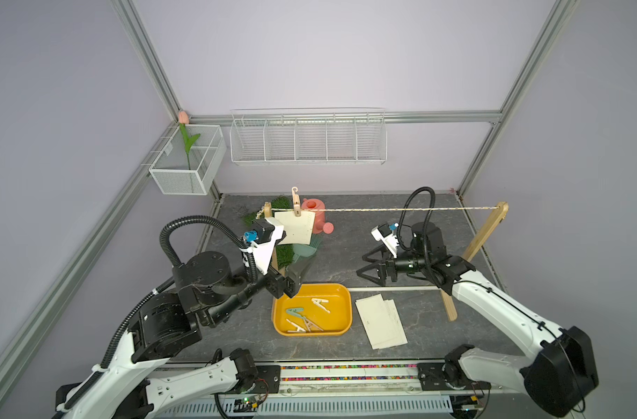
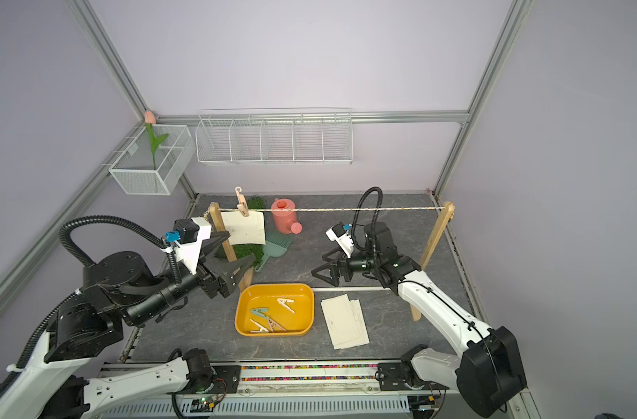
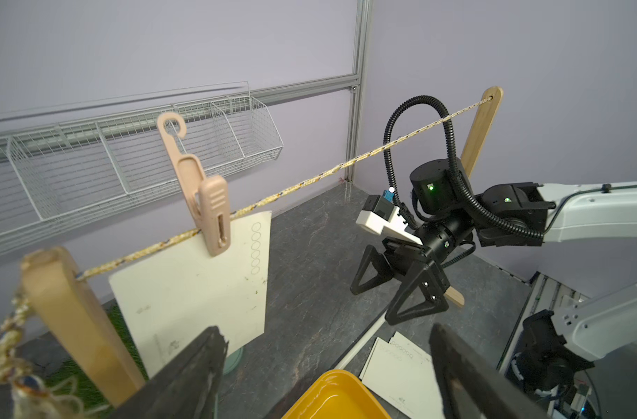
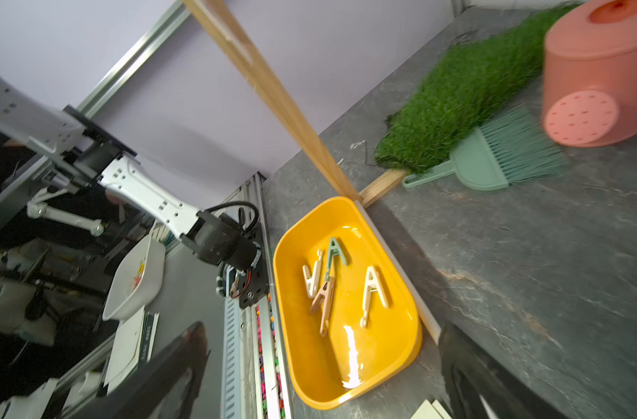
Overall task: Remove the postcards from the strings
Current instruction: Pinch the postcard on the clothesline.
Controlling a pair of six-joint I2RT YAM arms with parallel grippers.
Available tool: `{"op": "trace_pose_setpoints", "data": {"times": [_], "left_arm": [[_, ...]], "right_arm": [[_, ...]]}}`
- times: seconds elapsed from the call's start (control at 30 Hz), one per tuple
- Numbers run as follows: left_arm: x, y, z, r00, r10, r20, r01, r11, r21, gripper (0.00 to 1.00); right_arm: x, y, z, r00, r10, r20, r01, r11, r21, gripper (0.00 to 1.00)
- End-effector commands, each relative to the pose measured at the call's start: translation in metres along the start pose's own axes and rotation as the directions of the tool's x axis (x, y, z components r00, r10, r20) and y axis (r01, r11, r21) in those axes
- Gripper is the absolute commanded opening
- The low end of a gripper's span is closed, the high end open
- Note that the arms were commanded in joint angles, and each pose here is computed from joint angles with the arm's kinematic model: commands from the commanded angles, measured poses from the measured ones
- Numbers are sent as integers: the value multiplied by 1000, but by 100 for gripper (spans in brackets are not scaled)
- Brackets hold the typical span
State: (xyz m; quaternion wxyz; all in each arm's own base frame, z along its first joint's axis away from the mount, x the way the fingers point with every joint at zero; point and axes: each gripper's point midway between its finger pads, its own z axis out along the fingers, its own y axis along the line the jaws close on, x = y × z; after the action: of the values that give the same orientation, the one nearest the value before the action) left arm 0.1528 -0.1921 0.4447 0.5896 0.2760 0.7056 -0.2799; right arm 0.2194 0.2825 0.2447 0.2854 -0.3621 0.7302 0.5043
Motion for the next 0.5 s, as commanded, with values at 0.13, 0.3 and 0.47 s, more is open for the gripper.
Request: {"op": "trace_pose_setpoints", "data": {"times": [0.13, 0.3, 0.47], "left_arm": [[42, 7, -15, 882, -469, 46, 467, 883, 45, 89], [73, 10, -14, 770, -636, 48, 633, 772, 63, 89], [93, 14, 4, 685, -722, 94, 718, 692, 76, 92]], "right_arm": [[56, 58, 33, 962, -93, -257, 50, 984, -169, 100], [82, 92, 36, 918, -149, -366, 52, 964, -262, 99], [110, 132, 37, 844, -242, -479, 75, 937, -342, 97]]}}
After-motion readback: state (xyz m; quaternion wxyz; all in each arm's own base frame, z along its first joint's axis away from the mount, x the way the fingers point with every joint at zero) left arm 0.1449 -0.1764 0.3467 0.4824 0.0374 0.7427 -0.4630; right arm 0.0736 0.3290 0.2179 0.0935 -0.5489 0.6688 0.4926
